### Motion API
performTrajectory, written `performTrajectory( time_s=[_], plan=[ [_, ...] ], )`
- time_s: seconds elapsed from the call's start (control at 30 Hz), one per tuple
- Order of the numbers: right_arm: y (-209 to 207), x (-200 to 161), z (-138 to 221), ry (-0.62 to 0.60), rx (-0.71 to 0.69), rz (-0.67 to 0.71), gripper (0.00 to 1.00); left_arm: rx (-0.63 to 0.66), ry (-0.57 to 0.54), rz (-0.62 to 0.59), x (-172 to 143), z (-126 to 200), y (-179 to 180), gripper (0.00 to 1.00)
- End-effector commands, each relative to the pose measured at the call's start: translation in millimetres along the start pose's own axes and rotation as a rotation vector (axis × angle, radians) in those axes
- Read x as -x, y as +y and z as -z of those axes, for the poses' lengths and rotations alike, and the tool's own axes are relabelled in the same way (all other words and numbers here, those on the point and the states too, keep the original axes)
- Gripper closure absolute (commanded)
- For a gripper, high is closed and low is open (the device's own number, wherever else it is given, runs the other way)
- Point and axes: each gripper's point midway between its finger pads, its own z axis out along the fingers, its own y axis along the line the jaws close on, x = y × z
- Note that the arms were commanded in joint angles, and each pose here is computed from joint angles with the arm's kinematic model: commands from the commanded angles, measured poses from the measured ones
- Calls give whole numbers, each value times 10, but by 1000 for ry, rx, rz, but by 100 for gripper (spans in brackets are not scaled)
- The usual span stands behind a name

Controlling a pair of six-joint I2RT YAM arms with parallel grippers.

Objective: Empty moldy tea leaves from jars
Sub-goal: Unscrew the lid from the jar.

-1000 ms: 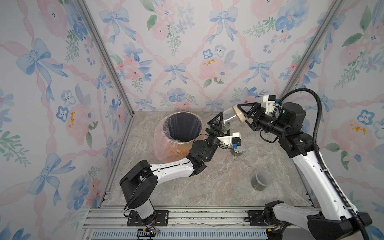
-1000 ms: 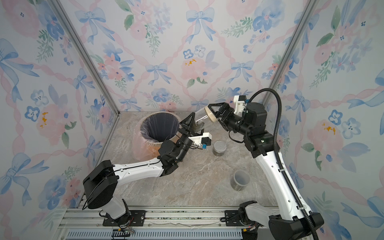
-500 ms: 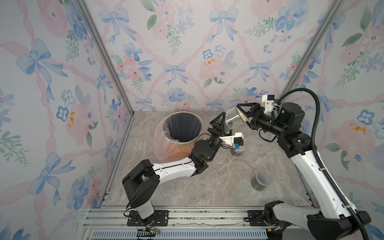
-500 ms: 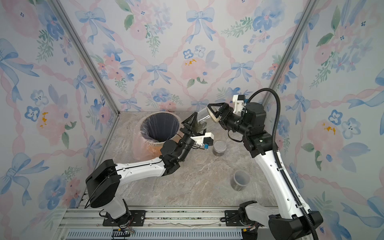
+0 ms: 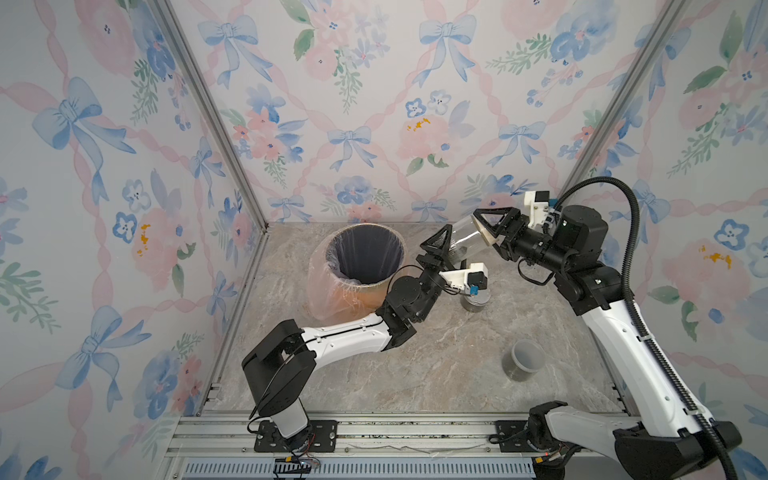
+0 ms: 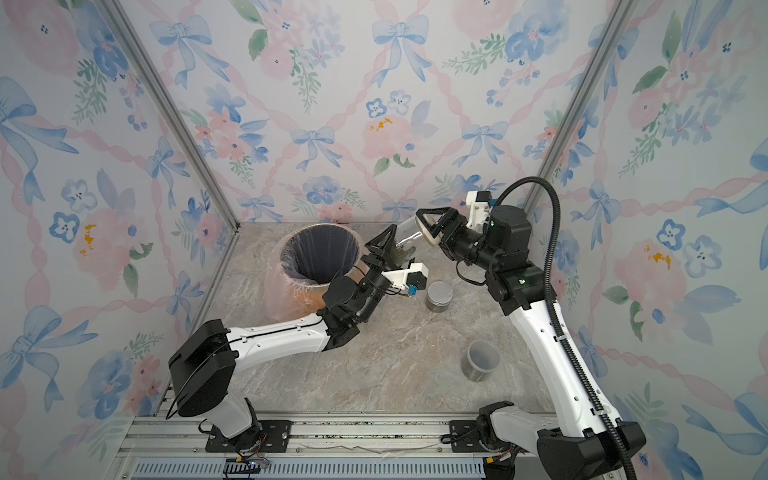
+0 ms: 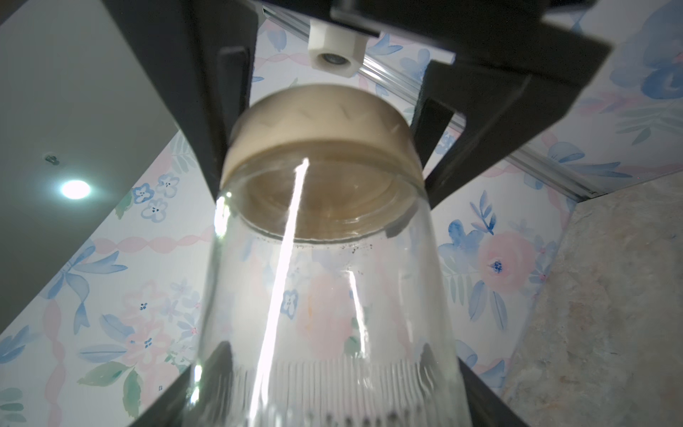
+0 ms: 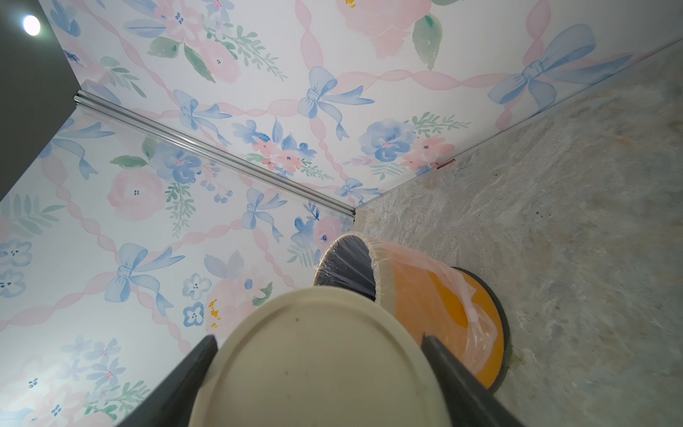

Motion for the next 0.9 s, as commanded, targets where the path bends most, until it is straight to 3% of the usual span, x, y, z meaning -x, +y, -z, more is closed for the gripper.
performTrajectory(
  time_s=[0.0, 0.23, 0.3, 0.7, 0.87],
  plan=[
    [204, -133, 50, 68, 80, 103, 62, 10, -107, 264, 351, 27, 468, 77],
    [257, -235, 95, 151, 108, 238, 63, -191, -166, 533, 464, 99, 563, 77],
    [267, -255, 102, 185, 134, 268, 63, -232, -168, 670, 438, 81, 643, 77],
    [409, -327, 178, 248, 279, 410, 64, -576, -229, 1112, 605, 90, 705, 77],
    [459, -320, 204, 249, 319, 439, 64, -668, -264, 1194, 741, 133, 720, 77]
  ],
)
